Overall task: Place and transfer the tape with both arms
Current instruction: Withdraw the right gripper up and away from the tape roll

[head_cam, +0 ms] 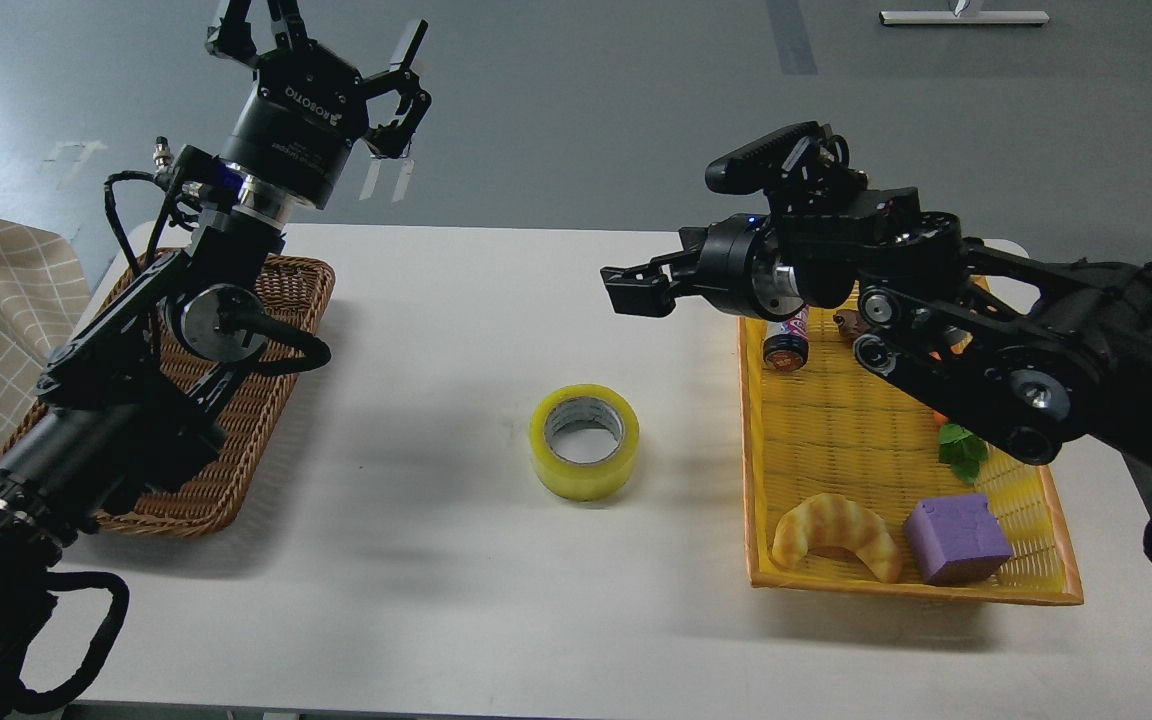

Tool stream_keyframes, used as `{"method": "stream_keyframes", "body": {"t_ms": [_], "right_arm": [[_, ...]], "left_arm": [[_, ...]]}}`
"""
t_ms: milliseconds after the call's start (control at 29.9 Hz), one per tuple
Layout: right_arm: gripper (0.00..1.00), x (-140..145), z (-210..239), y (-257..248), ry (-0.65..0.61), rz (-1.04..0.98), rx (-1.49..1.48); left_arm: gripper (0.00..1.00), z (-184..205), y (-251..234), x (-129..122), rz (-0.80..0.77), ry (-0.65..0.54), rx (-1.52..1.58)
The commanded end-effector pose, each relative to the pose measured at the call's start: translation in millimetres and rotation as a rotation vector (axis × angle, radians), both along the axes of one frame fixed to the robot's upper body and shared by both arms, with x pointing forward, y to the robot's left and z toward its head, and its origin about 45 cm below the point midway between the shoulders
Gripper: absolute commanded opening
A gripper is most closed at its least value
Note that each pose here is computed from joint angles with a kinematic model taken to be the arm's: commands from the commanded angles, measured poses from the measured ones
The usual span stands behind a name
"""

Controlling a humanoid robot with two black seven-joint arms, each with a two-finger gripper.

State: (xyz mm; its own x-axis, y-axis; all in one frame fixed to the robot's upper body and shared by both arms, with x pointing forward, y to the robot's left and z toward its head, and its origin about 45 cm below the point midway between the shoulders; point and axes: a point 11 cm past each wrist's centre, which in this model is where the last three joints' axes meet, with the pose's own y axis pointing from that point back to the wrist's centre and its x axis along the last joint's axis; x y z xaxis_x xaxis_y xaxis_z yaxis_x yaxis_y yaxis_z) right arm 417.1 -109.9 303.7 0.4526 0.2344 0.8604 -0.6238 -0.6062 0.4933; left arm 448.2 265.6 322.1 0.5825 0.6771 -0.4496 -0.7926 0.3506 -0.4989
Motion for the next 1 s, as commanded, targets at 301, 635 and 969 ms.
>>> {"method": "stream_keyframes", "body": {"t_ms": [301, 635, 969], "right_arm": [[0.99, 3, 88, -111, 0.142, -0.260, 0.916], [0.99, 0, 114, -177, 0.312, -0.269, 1.497], [0.99, 6, 90, -211, 0.523, -0.265, 1.919]], "left_arm": [[0.98, 3, 13, 0, 0.020, -0.006, 0.039], [0.98, -1, 10, -2, 0.002, -0.006, 0.114], [0.98, 14, 18, -3, -0.004, -0.088, 0.402]]}}
